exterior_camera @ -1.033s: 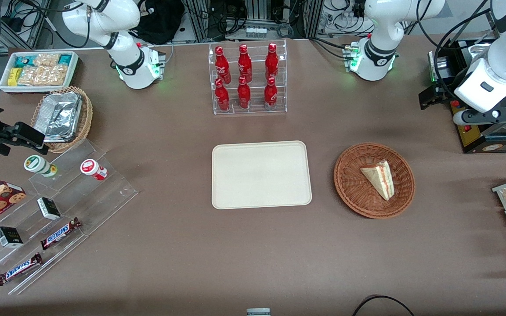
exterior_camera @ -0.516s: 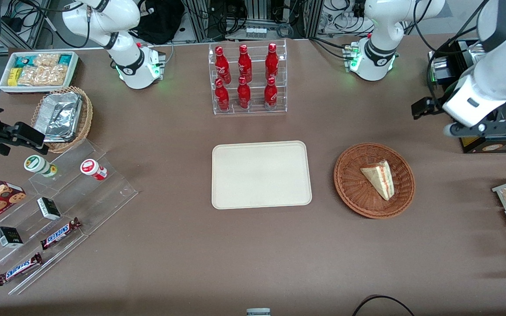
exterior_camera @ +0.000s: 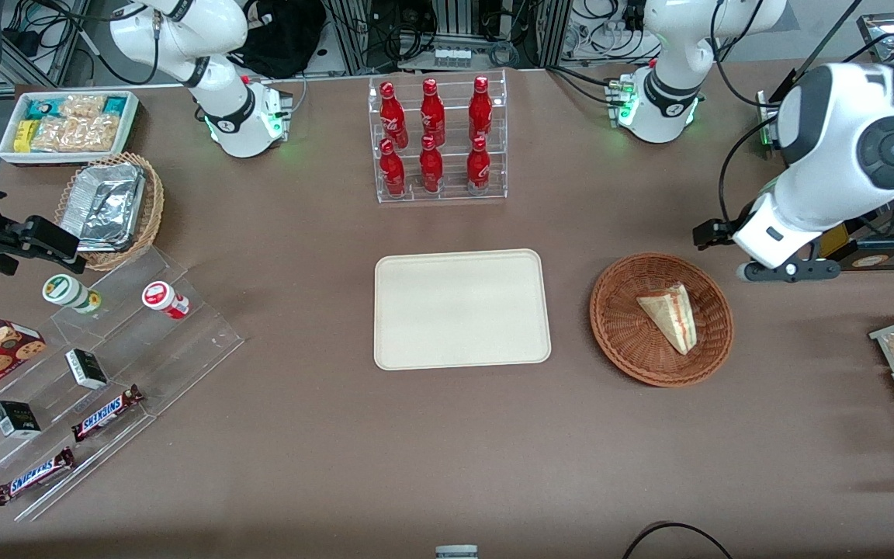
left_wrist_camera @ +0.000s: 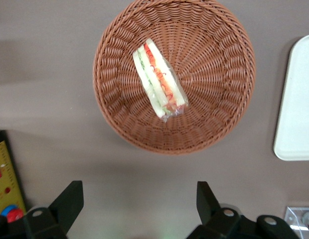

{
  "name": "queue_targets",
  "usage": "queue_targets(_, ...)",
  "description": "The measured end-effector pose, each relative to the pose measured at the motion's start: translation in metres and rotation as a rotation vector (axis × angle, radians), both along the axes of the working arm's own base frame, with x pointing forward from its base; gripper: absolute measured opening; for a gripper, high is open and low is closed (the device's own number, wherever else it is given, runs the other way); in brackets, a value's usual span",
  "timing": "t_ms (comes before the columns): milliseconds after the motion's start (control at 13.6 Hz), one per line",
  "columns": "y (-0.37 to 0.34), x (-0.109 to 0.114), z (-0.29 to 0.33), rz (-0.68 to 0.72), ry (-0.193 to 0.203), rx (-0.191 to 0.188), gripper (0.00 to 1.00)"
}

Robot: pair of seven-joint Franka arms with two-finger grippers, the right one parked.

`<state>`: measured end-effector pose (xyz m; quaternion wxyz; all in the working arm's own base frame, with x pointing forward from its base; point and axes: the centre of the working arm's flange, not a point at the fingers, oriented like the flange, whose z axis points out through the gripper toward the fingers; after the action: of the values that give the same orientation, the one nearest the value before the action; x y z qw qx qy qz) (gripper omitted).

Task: Place sandwich from basket to tray
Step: 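Move the left gripper over the wicker basket above the wrapped sandwich, then lower the left gripper and close it on the wrapped sandwich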

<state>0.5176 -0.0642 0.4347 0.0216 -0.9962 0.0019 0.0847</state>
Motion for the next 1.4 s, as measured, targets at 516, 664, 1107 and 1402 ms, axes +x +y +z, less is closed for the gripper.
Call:
queue_targets(516, -0.002, -0.006, -0.079, 0.083, -0.062, -0.005, 1.00)
queue_targets(664, -0.010, -0.002, -0.093, 0.165, -0.076, 0.002, 1.00)
queue_targets(1107, -0.023, 0.006, -0.121, 0.476, -0.112, 0.024, 1.00)
queue_targets(1402, -0.025, 0.010, -0.139, 0.595, -0.131, 0.024, 1.00)
